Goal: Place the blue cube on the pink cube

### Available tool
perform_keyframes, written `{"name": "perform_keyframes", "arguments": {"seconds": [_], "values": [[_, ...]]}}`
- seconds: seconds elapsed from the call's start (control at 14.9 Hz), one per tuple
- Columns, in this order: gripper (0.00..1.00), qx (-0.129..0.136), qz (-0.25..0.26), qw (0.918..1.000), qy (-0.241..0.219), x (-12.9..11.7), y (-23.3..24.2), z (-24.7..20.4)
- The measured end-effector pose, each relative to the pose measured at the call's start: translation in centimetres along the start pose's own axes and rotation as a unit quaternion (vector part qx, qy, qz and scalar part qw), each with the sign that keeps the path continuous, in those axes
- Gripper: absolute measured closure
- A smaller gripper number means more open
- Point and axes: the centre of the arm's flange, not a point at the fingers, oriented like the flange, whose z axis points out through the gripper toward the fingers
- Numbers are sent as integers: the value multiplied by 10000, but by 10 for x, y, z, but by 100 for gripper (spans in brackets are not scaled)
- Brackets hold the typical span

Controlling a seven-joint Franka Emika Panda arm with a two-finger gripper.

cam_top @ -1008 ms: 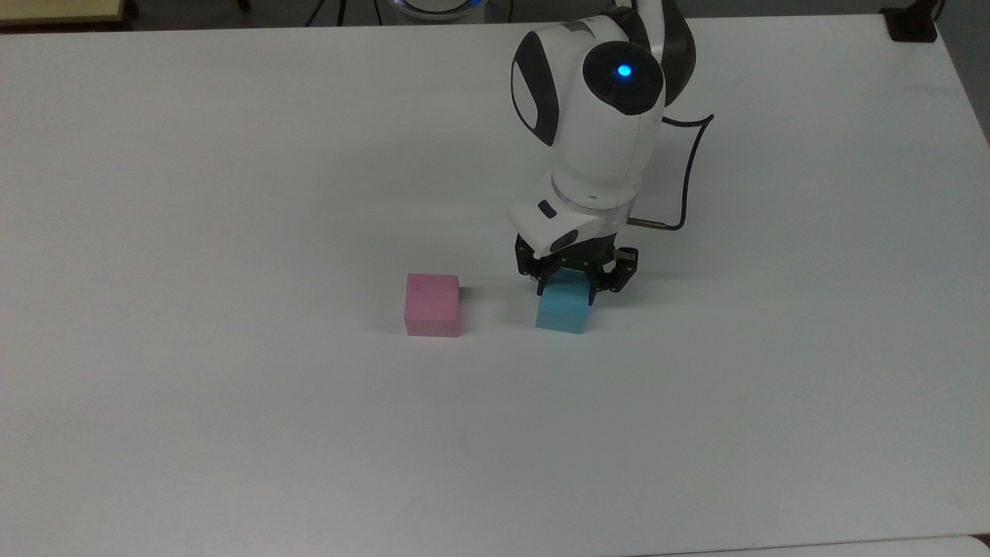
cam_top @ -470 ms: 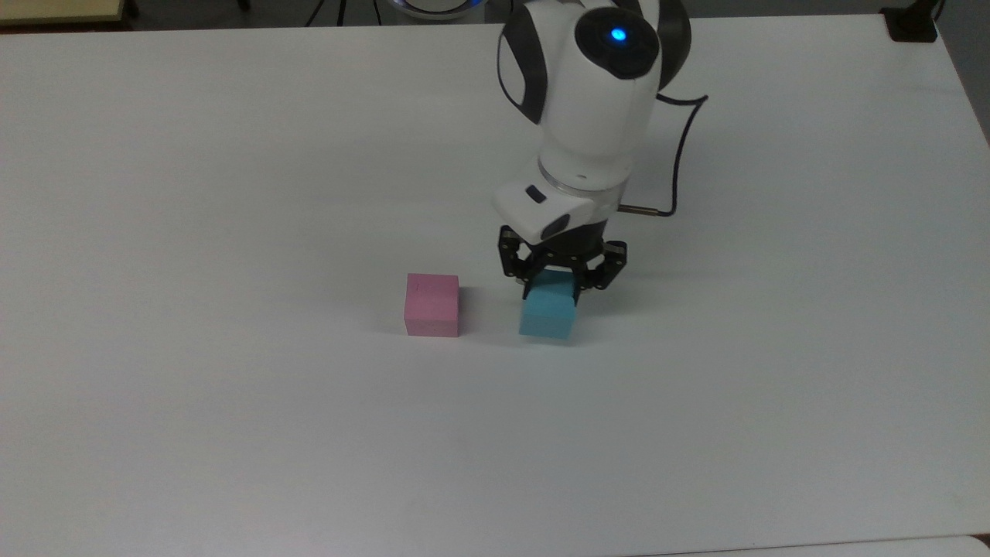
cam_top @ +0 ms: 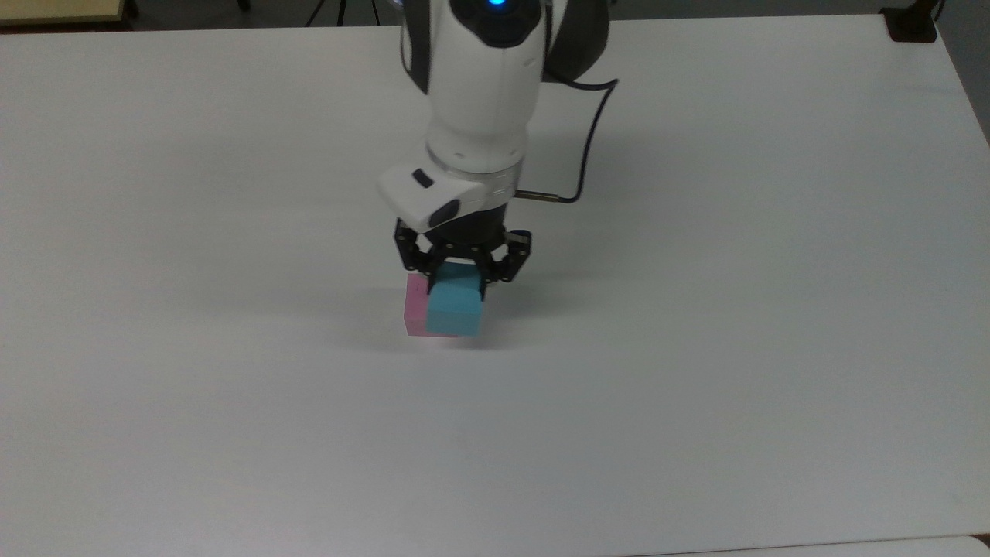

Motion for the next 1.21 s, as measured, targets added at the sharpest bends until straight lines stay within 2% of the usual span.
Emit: {"name": "perform_keyframes", "arguments": {"seconds": [0.34, 0.4, 0.47, 0.67, 0.74, 0.94, 1.08, 1.21], "values": [[44, -126, -244, 9987, -439, -6, 26, 11], [42, -130, -244, 9986, -459, -7, 27, 11], [37, -132, -241, 9985, -466, -7, 27, 11], [7, -139, -218, 9985, -484, -7, 31, 13], [0, -140, -208, 9985, -480, -7, 32, 12], [0, -125, -138, 9994, -291, -1, 40, -12], [0, -136, -56, 9997, -178, -2, 51, -52], [0, -207, 49, 9991, -358, -14, 67, -98]]}}
